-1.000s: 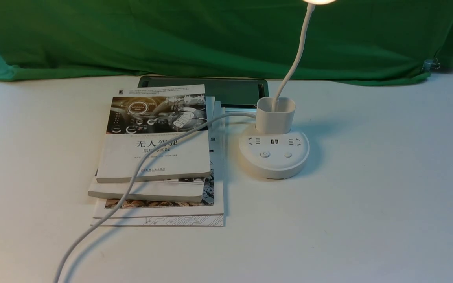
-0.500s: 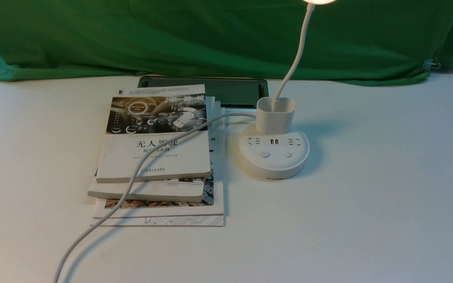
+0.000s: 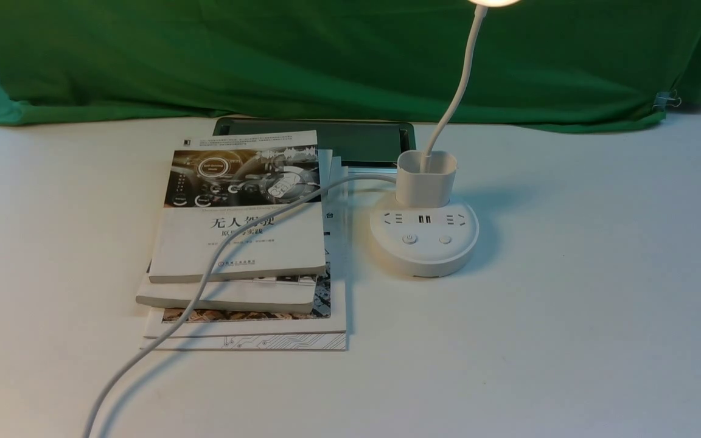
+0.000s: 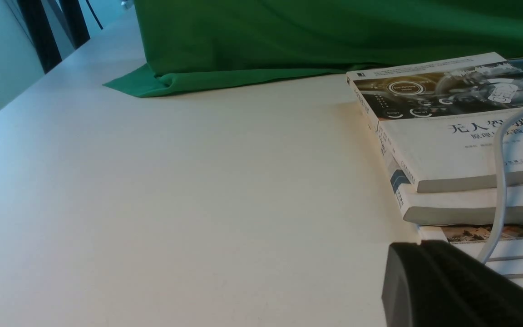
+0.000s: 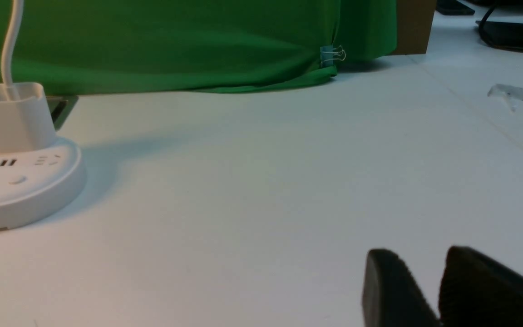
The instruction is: Turn on the desk lamp on the white desktop with your hand.
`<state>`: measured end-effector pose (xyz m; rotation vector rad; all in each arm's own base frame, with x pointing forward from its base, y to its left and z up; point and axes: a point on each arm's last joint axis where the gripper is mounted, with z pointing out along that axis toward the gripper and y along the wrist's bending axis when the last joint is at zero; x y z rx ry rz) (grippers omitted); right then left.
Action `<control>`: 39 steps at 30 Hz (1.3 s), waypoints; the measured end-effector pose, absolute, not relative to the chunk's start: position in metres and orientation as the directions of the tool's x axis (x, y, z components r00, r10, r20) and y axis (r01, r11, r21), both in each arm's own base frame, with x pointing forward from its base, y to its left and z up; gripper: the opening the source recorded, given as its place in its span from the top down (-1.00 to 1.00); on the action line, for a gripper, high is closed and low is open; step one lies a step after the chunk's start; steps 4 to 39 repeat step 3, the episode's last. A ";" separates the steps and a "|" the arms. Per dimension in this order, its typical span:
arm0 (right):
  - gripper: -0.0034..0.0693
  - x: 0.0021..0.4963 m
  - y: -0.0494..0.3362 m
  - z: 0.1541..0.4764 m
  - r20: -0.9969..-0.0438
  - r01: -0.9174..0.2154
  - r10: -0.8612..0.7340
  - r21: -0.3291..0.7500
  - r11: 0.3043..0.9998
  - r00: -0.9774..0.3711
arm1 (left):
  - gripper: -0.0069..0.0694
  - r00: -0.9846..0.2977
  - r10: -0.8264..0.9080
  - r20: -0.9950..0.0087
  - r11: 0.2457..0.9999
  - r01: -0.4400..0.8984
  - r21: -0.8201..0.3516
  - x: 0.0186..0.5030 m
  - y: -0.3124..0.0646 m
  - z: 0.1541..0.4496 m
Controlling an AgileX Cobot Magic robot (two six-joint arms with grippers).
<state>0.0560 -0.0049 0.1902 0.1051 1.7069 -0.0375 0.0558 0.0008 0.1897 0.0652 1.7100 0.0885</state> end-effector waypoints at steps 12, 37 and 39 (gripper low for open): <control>0.25 0.056 -0.005 0.190 -0.990 0.092 0.048 0.036 0.995 -0.135 | 0.76 -0.141 0.095 -0.986 0.995 -0.008 0.097 0.056 0.001 0.190; 0.25 0.056 -0.005 0.190 -0.990 0.092 0.048 0.036 0.995 -0.135 | 0.76 -0.141 0.095 -0.986 0.995 -0.008 0.097 0.056 0.001 0.190; 0.25 0.056 -0.005 0.190 -0.990 0.092 0.048 0.036 0.995 -0.135 | 0.76 -0.141 0.095 -0.986 0.995 -0.008 0.097 0.056 0.001 0.190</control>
